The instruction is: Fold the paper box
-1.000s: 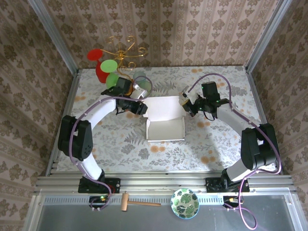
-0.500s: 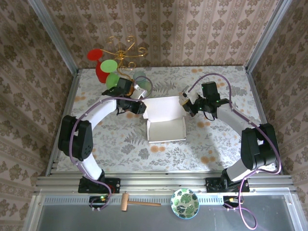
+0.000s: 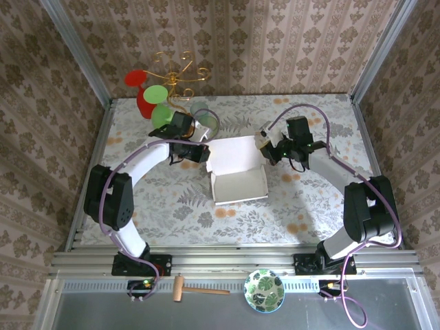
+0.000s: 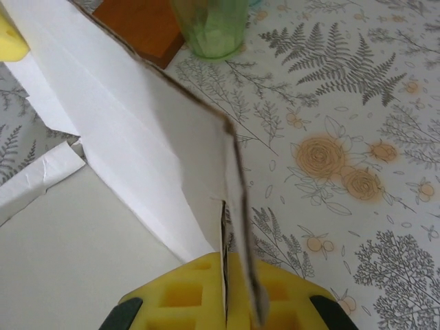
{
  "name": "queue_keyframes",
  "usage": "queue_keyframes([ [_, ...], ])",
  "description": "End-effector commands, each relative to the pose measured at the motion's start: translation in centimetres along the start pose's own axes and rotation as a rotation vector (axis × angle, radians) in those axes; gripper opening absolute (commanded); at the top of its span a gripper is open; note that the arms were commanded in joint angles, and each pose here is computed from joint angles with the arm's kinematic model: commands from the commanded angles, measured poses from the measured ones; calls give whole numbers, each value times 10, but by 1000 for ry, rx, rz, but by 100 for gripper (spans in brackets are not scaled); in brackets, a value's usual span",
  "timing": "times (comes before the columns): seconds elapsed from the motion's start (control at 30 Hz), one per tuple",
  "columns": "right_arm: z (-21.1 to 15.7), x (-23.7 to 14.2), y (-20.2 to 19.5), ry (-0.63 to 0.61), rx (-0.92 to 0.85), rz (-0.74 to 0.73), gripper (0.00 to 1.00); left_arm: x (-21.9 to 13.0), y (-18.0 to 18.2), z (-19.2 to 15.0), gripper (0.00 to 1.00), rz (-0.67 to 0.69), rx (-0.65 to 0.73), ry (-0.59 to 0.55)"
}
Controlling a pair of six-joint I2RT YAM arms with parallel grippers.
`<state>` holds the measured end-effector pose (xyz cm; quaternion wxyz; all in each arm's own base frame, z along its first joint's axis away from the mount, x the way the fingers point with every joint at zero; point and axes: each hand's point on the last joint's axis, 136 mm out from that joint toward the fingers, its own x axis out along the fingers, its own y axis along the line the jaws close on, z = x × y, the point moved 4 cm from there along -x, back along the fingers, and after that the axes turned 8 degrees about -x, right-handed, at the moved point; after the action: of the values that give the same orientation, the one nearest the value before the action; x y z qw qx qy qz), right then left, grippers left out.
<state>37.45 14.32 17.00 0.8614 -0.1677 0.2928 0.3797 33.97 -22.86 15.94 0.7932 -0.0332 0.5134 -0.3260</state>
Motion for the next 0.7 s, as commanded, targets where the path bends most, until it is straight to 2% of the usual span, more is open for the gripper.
queue_keyframes([
  [0.0, 8, 3, -8, -42, 107, -86, 0, -2, -4, 17, 0, 88, -124, -65],
  [0.17, 11, 2, -15, -139, 274, -248, 0, -6, -2, 36, 0, 192, -284, -167],
  [0.23, 10, 2, -17, -187, 338, -279, 0, -7, -4, 43, 0, 216, -305, -197],
  [0.43, 19, 4, -21, -297, 386, -320, 0, -3, -10, 64, 0, 208, -285, -263],
  [0.67, 18, 21, -27, -328, 417, -314, 0, 10, -10, 73, 0, 200, -226, -317],
])
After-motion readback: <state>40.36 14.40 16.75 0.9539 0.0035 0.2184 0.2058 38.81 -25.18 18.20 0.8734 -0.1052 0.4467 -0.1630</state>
